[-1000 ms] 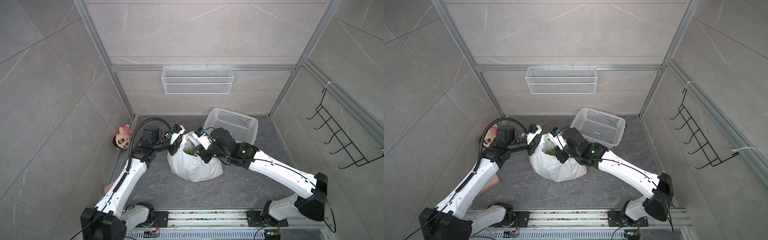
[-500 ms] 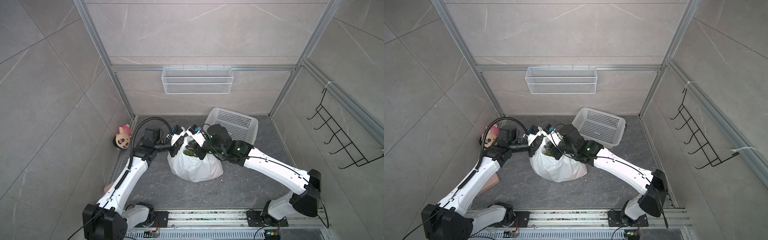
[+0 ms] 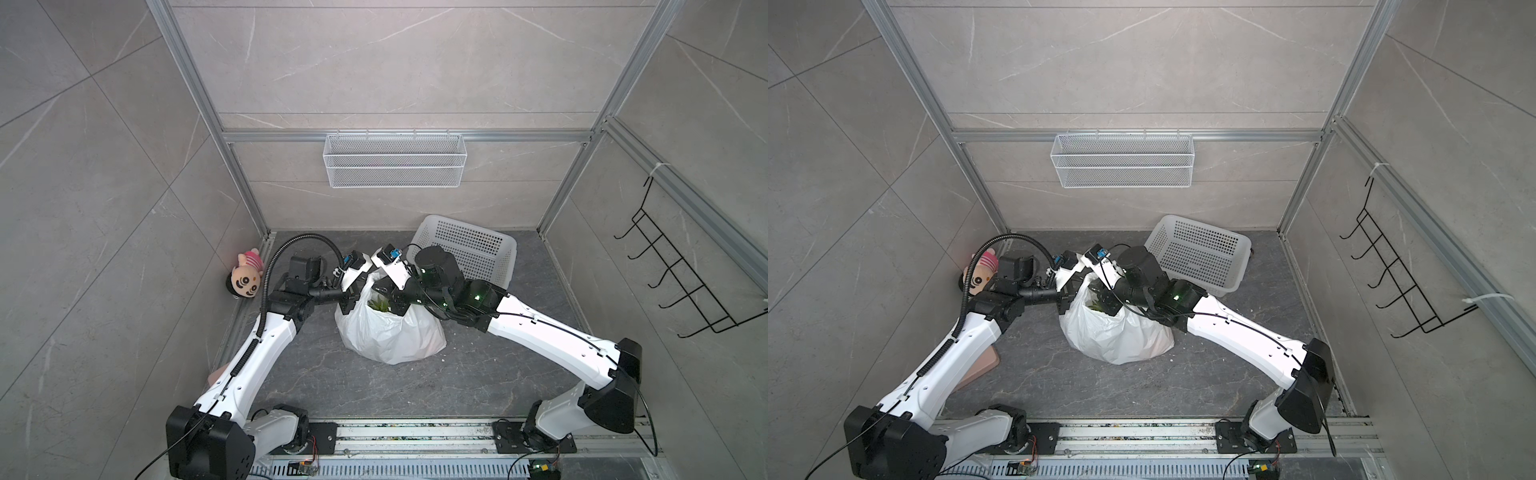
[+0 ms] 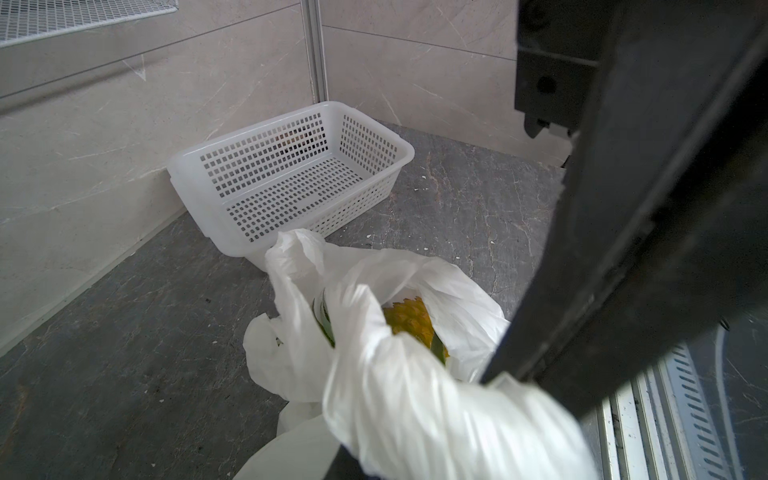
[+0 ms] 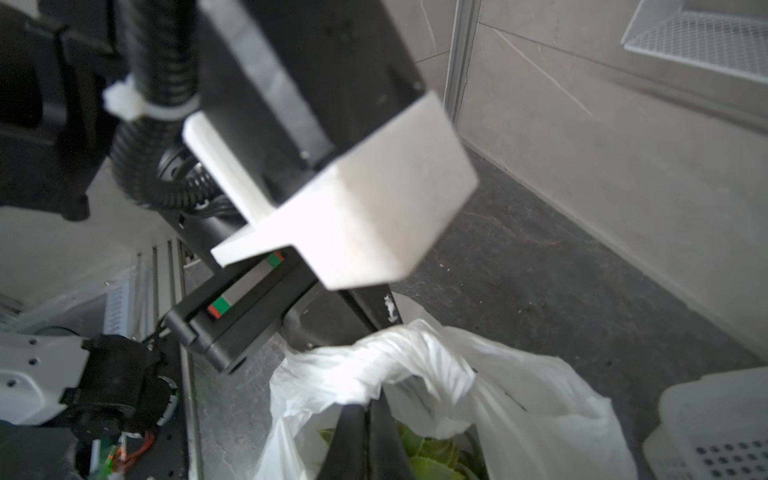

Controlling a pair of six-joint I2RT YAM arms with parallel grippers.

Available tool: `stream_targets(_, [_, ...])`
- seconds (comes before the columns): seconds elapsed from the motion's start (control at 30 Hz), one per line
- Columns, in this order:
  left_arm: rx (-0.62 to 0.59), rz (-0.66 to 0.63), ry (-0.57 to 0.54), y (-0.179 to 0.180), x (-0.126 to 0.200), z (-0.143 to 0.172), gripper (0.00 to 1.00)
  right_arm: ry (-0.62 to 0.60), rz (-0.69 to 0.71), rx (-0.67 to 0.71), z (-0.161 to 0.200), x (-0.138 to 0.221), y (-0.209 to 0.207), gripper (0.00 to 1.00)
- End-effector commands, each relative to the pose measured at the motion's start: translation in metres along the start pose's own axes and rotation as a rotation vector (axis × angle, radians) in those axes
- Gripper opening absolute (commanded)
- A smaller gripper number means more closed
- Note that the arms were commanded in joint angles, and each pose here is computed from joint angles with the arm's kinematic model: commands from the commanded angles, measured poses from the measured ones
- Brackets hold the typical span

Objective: Place the pineapple into a plastic bag & tie a knot
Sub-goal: Tie the plastic bag at the center of the board.

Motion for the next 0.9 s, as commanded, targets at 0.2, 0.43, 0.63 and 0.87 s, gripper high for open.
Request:
stream_targets(0.2, [-0.080, -0.104, -0.025, 0.007, 0.009, -0.011, 0.00, 0.047, 0.069, -0.055, 0.014, 0.027, -0.002, 0.00])
stream_targets(0.43, [-0.105, -0.191, 0.022, 0.012, 0.019, -0.012, 0.00, 0.189, 0.226, -0.164, 0.056, 0.055, -0.016, 0.00])
stream_targets(0.63, [-0.121, -0.254, 0.074, 0.012, 0.031, -0.015, 0.00, 0.217, 0.231, -0.200, 0.066, 0.056, -0.014, 0.00])
stream_targets(0.87, [-0.137, -0.469, 0.166, 0.028, 0.054, -0.011, 0.00, 0.256, 0.485, -0.245, 0.082, 0.072, -0.046, 0.00])
Point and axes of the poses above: each gripper's point midway between its finger pads, its own x axis back along the fingers, its own y axis along the line the jaws close on, z = x × y, the point moved 3 cm from there along x, back along the fingers, and after that the axes turned 9 degrees about x, right-handed, at the moved point
